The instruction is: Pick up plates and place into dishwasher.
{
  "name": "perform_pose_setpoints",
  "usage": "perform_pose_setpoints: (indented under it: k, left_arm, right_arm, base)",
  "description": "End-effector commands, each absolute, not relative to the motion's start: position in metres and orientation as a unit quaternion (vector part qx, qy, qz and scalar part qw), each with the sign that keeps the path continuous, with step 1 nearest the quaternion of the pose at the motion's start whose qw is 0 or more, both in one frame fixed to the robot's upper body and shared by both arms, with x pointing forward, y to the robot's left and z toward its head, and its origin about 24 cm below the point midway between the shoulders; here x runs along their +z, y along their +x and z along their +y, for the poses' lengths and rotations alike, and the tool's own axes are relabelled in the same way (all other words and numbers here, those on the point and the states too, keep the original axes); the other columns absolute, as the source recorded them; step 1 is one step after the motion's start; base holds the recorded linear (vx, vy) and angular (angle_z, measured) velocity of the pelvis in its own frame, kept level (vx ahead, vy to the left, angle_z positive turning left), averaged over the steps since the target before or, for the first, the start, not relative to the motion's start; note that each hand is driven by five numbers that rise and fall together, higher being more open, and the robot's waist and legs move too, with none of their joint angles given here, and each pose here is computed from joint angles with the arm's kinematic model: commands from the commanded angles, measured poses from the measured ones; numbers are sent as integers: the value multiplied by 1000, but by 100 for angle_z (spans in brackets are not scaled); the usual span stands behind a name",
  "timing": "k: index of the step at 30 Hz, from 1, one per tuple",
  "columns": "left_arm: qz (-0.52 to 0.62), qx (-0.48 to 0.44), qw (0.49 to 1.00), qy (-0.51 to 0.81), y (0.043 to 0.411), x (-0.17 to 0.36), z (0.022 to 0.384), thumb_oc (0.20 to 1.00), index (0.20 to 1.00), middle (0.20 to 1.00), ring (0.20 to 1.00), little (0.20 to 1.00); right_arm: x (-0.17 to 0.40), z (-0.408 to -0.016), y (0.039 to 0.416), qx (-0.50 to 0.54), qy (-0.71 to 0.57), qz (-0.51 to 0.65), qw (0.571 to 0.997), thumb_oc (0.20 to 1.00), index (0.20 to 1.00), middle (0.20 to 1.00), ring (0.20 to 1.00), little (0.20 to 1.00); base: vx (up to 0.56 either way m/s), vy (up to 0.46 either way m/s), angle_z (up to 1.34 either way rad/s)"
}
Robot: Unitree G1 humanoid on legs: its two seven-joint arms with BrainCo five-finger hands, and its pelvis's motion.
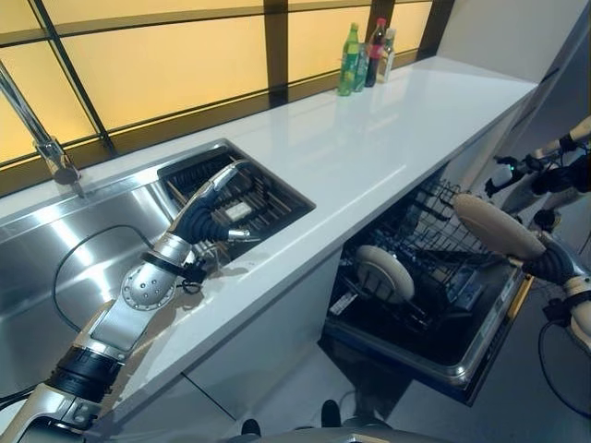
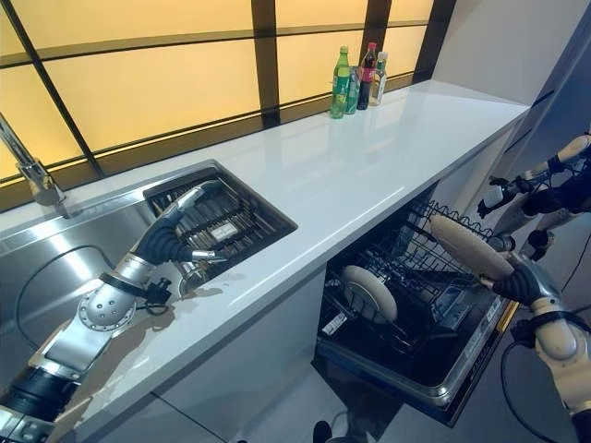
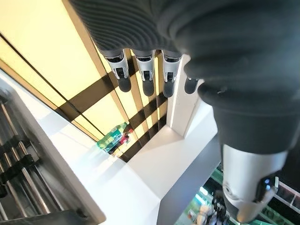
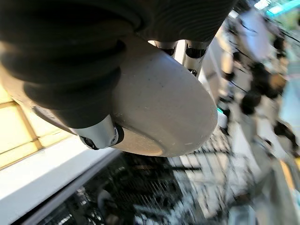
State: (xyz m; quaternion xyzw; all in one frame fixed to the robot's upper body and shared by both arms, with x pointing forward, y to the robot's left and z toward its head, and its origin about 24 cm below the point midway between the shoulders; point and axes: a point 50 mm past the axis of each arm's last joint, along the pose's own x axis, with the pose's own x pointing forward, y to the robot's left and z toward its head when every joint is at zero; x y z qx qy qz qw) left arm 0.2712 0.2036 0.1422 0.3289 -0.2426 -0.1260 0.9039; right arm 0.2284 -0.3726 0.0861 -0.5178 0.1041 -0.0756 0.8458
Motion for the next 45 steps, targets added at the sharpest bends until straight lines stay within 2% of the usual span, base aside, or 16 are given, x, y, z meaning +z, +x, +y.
perform_pose_setpoints:
  k: [1, 11, 19, 39, 40, 41, 42, 45]
  left_arm:
    - [-299, -98, 902, 296, 279, 174, 203, 1000, 1000, 1000, 1000, 1000]
    - [-334, -122, 886, 296, 289, 201, 188, 1000, 1000, 1000, 1000, 1000]
    - [-360, -116, 874, 305, 296, 223, 183, 1000, 1000, 1000, 1000, 1000]
    - [-377, -102, 865, 314, 296, 245, 186, 1000, 1000, 1000, 1000, 1000]
    - [-377, -102, 866, 313, 295, 245, 186, 1000, 1000, 1000, 1000, 1000]
    - [-378, -102, 866, 312, 295, 245, 186, 1000, 1000, 1000, 1000, 1000]
    - [-378, -101, 866, 312, 294, 245, 185, 1000, 1000, 1000, 1000, 1000]
    - [-381, -100, 867, 307, 294, 246, 185, 1000, 1000, 1000, 1000, 1000]
  right_arm:
    - [114, -369, 261, -92, -498, 71, 859, 200, 200, 200, 200, 200]
    - [103, -361, 301, -80, -470, 133, 869, 200, 200, 200, 200, 200]
    - [111, -368, 320, -114, -460, 154, 867, 200, 200, 200, 200, 200]
    - [135, -390, 326, -174, -416, 186, 873, 200, 200, 200, 200, 200]
    - [136, -392, 325, -182, -411, 187, 873, 426, 426, 426, 426, 426]
    - [137, -394, 324, -192, -408, 188, 872, 818, 818, 818, 818, 818]
    - [137, -396, 323, -203, -405, 187, 872, 1000, 1000, 1000, 1000, 1000]
    - [142, -402, 320, -241, -380, 175, 876, 1000, 1000, 1000, 1000, 1000]
  base:
    - [-63, -89, -4]
    - [-93, -89, 0]
    - [-92, -60, 9]
    - [-28, -15, 1]
    - [0, 0, 0]
    - [0, 0, 0]
    - [0, 0, 0]
    - [-1, 22, 0]
